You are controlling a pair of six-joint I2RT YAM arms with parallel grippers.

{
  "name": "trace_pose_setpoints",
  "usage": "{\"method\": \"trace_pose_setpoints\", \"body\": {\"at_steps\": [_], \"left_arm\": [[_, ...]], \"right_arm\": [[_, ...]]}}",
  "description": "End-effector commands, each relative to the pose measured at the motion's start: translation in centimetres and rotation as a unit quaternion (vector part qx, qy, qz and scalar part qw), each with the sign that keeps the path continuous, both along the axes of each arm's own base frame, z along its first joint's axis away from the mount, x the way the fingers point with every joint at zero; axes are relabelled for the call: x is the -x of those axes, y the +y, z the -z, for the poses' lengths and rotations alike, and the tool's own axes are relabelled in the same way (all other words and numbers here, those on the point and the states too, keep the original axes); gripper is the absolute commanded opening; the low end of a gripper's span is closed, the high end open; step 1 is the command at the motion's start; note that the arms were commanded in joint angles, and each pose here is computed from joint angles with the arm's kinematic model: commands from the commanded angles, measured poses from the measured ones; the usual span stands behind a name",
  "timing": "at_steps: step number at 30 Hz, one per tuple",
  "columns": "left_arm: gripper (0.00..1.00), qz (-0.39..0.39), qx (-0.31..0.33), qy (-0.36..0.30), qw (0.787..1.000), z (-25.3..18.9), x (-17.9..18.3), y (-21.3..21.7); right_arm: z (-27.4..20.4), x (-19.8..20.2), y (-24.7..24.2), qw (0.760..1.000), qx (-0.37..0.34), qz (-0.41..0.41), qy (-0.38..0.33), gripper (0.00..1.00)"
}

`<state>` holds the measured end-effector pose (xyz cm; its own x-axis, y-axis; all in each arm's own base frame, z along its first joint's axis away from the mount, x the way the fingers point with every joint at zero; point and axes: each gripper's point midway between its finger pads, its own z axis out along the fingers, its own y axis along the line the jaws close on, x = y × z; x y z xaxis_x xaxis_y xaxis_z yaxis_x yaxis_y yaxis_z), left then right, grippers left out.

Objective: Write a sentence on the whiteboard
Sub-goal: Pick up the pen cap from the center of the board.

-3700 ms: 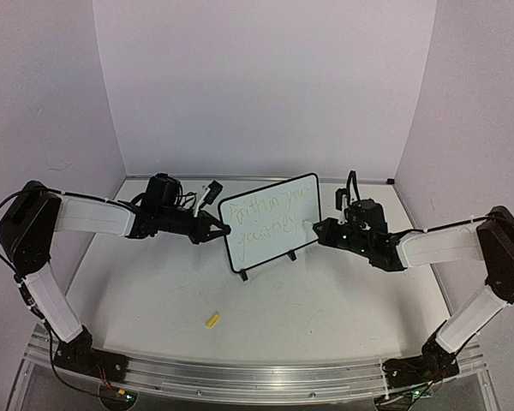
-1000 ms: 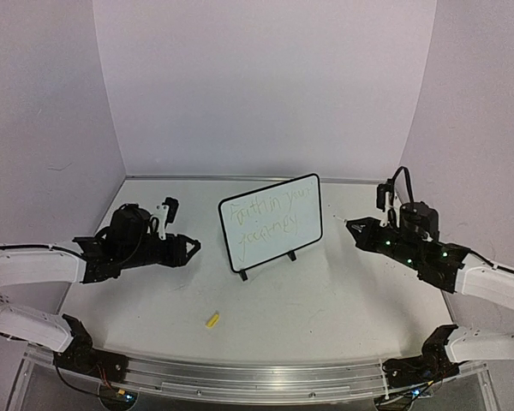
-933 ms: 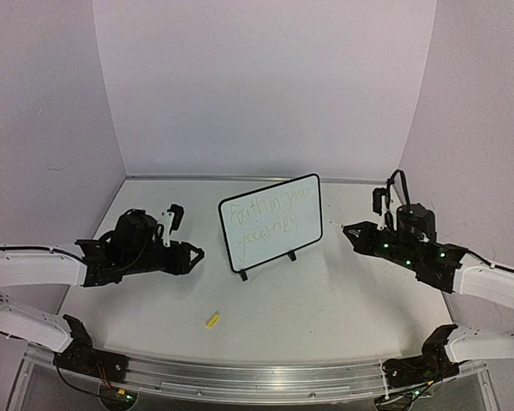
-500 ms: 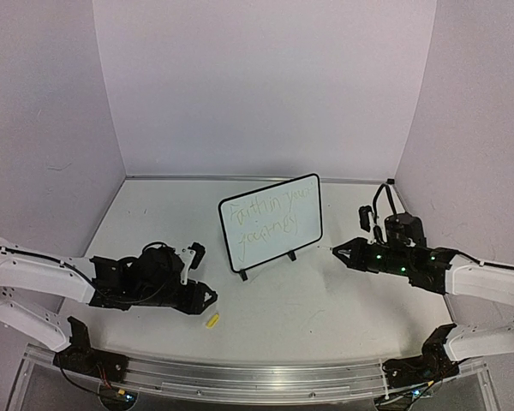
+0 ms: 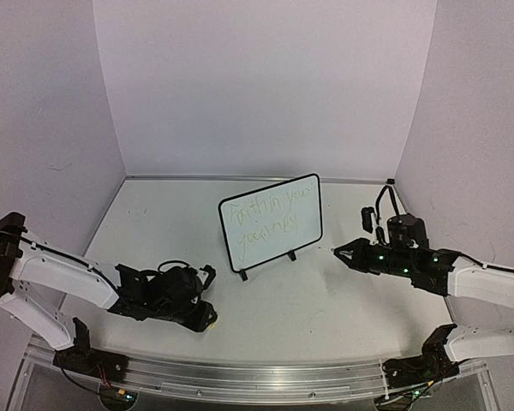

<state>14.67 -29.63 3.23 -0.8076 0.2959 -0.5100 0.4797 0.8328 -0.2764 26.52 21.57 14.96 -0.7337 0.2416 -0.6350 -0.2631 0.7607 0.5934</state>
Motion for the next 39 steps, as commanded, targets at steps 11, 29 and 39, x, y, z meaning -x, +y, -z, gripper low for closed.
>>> {"method": "trace_pose_setpoints", "body": {"at_steps": [11, 29, 39], "left_arm": [[0.26, 0.034, -0.076, -0.018, 0.996, 1.2, 0.5, -1.3], [0.0, 0.021, -0.097, -0.016, 0.995, 2.1, 1.3, -1.0], [0.0, 0.065, -0.083, -0.049, 0.993, -1.8, 0.7, -2.4]], "right_arm": [[0.2, 0.5, -0.5, 1.0, -0.005, 0.011, 0.001, 0.0], [0.0, 0.9, -0.3, 1.0, -0.003, -0.002, 0.001, 0.0], [-0.2, 1.8, 1.0, 0.997, 0.03, -0.07, 0.017, 0.0]]}}
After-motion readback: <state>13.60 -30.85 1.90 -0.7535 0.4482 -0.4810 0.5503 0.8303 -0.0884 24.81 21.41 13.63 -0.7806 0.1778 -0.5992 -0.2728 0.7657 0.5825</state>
